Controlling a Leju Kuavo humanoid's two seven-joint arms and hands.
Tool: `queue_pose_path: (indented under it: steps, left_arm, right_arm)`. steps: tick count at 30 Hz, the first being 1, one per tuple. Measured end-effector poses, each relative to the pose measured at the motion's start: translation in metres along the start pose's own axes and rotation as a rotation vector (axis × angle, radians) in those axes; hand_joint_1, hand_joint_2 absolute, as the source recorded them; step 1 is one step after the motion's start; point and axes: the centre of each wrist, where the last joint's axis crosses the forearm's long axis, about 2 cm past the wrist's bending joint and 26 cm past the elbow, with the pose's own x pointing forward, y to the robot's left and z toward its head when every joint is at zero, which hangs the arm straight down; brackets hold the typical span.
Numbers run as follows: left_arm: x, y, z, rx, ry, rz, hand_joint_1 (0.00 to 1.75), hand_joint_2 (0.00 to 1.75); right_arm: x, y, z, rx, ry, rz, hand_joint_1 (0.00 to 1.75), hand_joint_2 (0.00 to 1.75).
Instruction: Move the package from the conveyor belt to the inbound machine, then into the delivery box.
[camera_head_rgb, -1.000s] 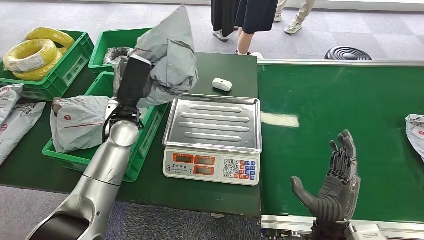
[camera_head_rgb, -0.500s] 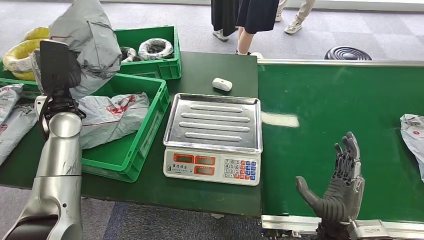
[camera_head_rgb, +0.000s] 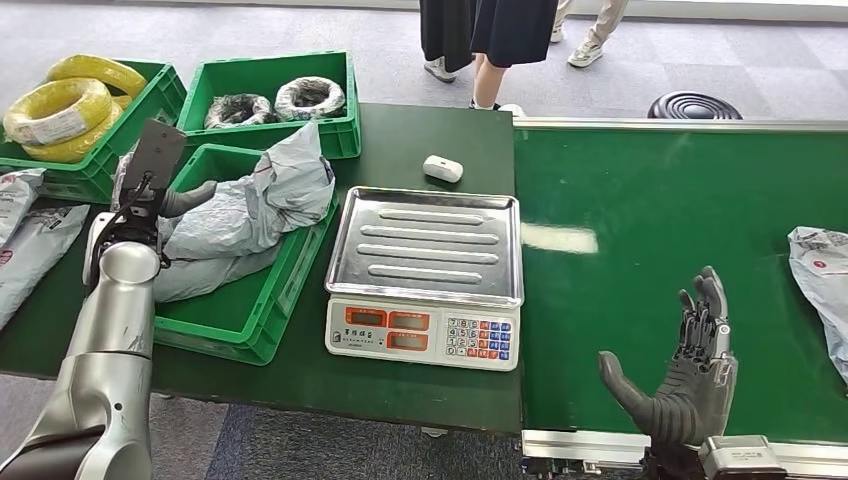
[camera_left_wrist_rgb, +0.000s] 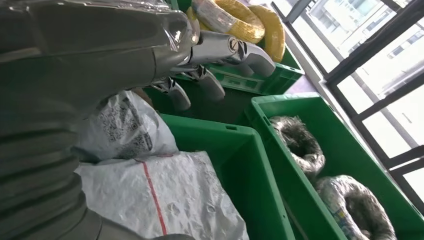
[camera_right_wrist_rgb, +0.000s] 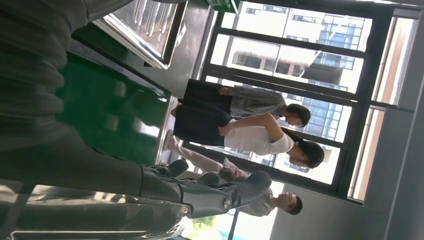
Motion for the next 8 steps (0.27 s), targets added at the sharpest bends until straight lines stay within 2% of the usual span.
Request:
queue_pose_path:
  steps: [4, 8]
  left_arm:
    - [-0.008, 0.008, 0.001, 0.078, -0.015, 0.048, 0.0, 1.75]
    - [-0.008, 0.019, 0.003, 0.225, -0.119, 0.182, 0.0, 1.75]
  right_arm:
    - [0.0, 0.0, 0.0, -0.002, 0.0, -0.002, 0.0, 1.75]
    - [0.0, 0.0, 0.002, 0.002, 0.006, -0.008, 0.0, 1.75]
